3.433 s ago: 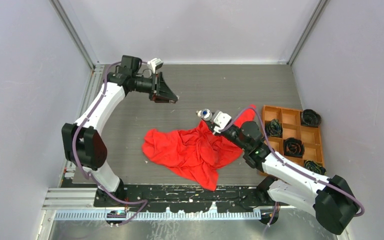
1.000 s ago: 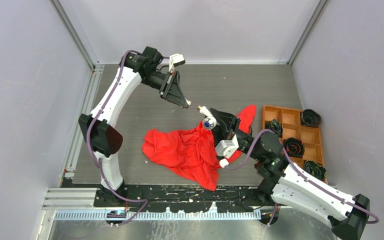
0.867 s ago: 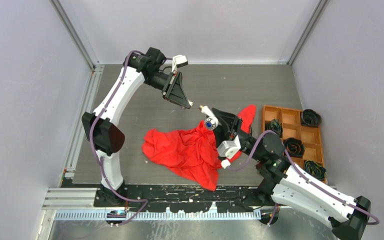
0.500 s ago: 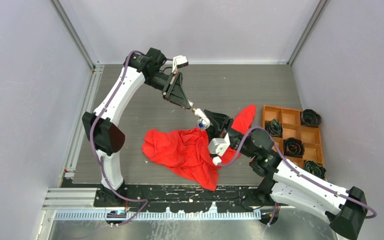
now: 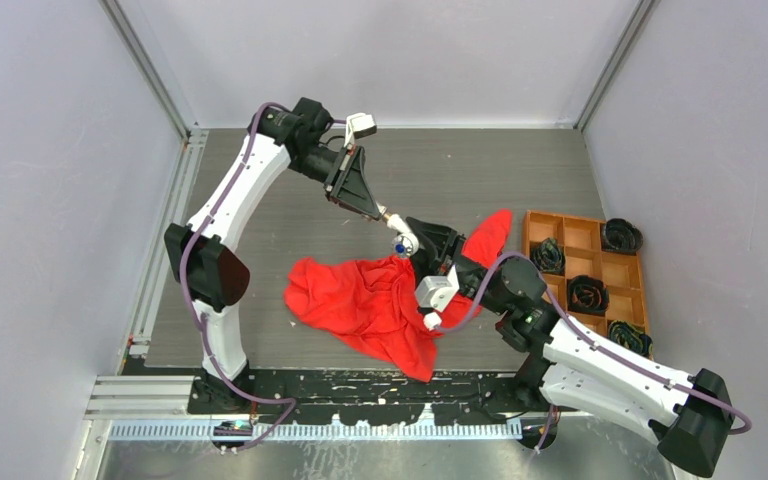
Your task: Install the water faucets
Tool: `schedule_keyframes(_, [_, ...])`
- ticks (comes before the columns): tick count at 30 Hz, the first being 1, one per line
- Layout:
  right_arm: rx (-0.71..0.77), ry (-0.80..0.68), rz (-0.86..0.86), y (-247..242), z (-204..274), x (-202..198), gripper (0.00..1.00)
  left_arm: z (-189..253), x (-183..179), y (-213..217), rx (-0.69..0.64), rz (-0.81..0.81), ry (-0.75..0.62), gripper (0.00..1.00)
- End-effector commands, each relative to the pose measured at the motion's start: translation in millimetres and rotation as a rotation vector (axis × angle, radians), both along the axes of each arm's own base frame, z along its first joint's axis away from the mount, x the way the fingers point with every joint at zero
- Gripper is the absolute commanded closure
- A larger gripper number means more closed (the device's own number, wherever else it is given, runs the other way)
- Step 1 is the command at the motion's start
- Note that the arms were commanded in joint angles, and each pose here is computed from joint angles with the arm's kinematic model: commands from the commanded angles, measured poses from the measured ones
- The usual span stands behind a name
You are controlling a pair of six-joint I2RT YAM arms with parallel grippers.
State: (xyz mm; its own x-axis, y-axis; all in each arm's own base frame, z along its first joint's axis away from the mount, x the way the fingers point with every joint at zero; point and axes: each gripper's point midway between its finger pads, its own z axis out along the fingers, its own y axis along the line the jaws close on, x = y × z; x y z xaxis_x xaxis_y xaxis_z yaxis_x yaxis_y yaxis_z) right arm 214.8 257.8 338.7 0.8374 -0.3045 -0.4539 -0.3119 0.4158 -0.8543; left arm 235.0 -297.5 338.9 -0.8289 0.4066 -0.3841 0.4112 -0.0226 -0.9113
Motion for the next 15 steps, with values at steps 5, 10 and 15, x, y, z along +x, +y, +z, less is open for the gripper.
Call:
schedule_keyframes(5, [0.105,-0.095,0.026,-3.5,32.8,-10.2,1.00,72.0,-45.5,17.2,-0.214,-0.038,0.205,1.00])
schedule_keyframes(10, [0.125,-0.091,0.045,-0.4,29.5,-11.1,1.00,74.9,-48.3,18.5,-0.219,-0.039,0.200,1.00])
schedule_keyframes(15, [0.170,-0.089,0.056,-0.9,25.7,-12.3,1.00,81.0,-53.0,20.3,-0.222,-0.044,0.193,1.00])
